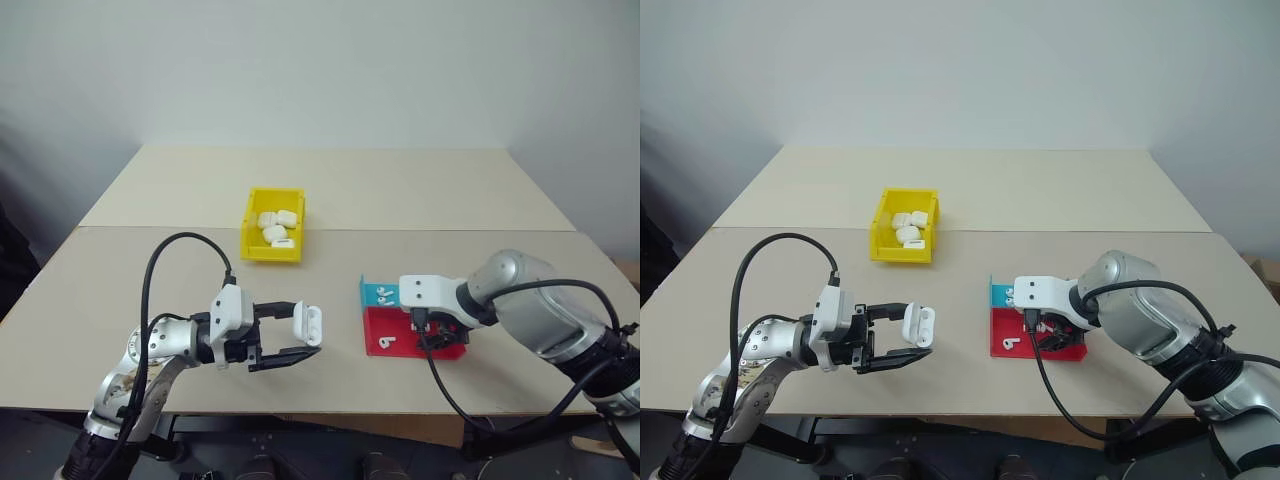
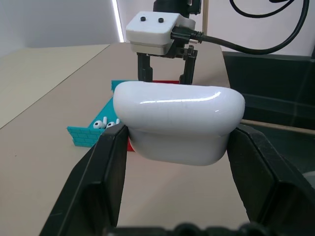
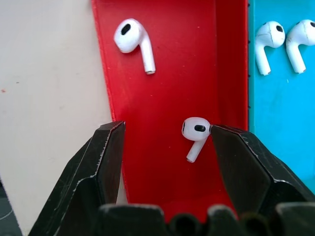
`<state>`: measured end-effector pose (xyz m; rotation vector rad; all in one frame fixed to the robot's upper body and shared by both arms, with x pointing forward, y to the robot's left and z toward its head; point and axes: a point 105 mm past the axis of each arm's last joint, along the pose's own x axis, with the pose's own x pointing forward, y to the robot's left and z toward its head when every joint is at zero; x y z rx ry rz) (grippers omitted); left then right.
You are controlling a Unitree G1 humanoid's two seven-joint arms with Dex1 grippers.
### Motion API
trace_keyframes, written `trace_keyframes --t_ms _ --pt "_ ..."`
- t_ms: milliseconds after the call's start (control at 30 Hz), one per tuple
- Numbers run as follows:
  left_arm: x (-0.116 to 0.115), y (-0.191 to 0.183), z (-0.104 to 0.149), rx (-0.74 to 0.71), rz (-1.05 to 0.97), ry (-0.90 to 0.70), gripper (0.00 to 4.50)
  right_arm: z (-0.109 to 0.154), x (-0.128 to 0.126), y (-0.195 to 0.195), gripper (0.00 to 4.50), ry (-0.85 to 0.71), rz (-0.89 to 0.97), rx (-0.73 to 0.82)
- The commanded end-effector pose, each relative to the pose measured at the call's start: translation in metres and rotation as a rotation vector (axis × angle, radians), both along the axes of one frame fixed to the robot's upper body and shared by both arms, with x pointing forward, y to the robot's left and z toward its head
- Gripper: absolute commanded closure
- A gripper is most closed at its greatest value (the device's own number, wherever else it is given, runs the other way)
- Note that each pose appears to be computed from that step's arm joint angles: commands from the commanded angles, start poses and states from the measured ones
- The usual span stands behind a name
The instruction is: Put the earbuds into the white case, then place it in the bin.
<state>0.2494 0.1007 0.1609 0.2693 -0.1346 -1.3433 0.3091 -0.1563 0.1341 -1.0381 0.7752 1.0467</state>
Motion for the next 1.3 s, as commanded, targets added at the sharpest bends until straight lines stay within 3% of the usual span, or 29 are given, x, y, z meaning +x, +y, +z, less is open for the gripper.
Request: trace_keyframes --t_ms 33,633,733,800,1300 --pt "-0.003 -0.004 0.009 0.002 -0.019 -0.053 1.75 0.005 0.006 -0.001 1.25 -0.055 -0.023 -0.016" --pt "-0.001 -0.004 0.007 0.014 -0.016 -0.052 1.75 -0.008 0.011 -0.003 1.25 -0.036 -0.037 -0.031" --pt "0.000 -0.003 0.006 0.012 -0.007 -0.044 1.75 -0.009 0.010 -0.003 1.82 -0.029 -0.035 -0.030" --pt "0.000 -0.003 0.005 0.013 -0.007 -0.039 1.75 -0.009 0.010 -0.003 2.47 -0.028 -0.035 -0.027" --pt "0.000 -0.004 0.001 0.021 -0.004 -0.033 1.75 -0.012 0.011 -0.006 2.47 -0.045 -0.028 -0.051"
